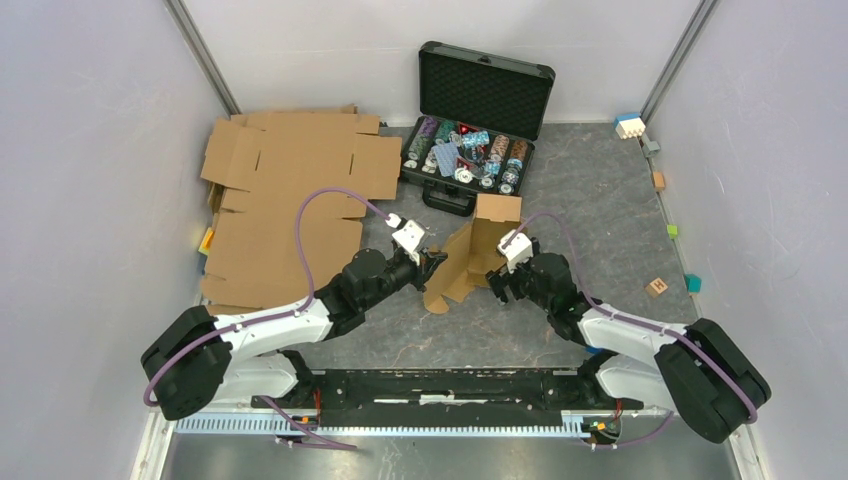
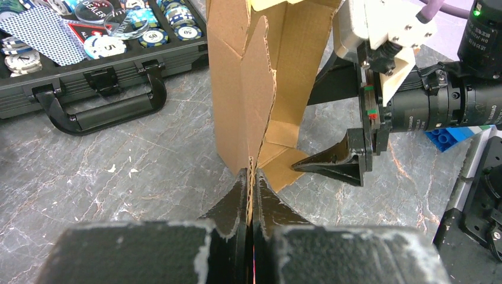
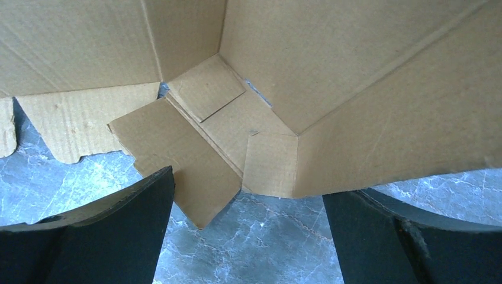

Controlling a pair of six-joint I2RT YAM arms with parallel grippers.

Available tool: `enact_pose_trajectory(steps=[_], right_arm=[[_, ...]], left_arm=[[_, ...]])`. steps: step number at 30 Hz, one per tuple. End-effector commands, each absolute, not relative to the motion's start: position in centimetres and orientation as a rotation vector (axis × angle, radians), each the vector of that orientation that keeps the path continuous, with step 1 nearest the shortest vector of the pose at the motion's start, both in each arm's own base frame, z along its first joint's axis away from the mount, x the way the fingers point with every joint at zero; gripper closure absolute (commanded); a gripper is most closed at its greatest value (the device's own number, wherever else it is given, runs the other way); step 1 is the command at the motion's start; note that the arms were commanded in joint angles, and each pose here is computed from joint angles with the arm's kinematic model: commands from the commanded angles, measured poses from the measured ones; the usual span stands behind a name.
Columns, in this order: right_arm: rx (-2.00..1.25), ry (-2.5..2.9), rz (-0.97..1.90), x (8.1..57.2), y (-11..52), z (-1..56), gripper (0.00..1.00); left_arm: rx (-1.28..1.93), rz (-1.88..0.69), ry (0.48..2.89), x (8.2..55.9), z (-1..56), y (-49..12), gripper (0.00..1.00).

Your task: Fold the paper box

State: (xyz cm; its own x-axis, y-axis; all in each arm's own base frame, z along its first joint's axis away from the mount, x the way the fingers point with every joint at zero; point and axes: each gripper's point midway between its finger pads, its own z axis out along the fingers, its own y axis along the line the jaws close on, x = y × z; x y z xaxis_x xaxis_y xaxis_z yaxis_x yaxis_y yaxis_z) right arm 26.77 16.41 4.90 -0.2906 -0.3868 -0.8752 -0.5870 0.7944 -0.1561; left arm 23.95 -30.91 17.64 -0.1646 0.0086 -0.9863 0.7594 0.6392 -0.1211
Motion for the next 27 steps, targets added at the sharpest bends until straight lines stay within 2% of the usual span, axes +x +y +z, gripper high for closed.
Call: enact_pose_trajectory(steps=[1,22,27], right_arm=[[-0.8,1.85,0.257,27.4,18.2,6.4,0.02],[-0.755,1.843,0.21,28.5,18.1,7.0,0.02],[-0.644,1.821,0.308,29.1,18.2,8.2,0.1]], left_arm=[[0.681,-0.722,1.629,24.1,17.5,-30.9,0.97],[0.681,-0.726,1.628,24.0,17.5,-30.9,0.97],[0.683,-0.727,1.629,24.0,17.5,-30.9,0.97]])
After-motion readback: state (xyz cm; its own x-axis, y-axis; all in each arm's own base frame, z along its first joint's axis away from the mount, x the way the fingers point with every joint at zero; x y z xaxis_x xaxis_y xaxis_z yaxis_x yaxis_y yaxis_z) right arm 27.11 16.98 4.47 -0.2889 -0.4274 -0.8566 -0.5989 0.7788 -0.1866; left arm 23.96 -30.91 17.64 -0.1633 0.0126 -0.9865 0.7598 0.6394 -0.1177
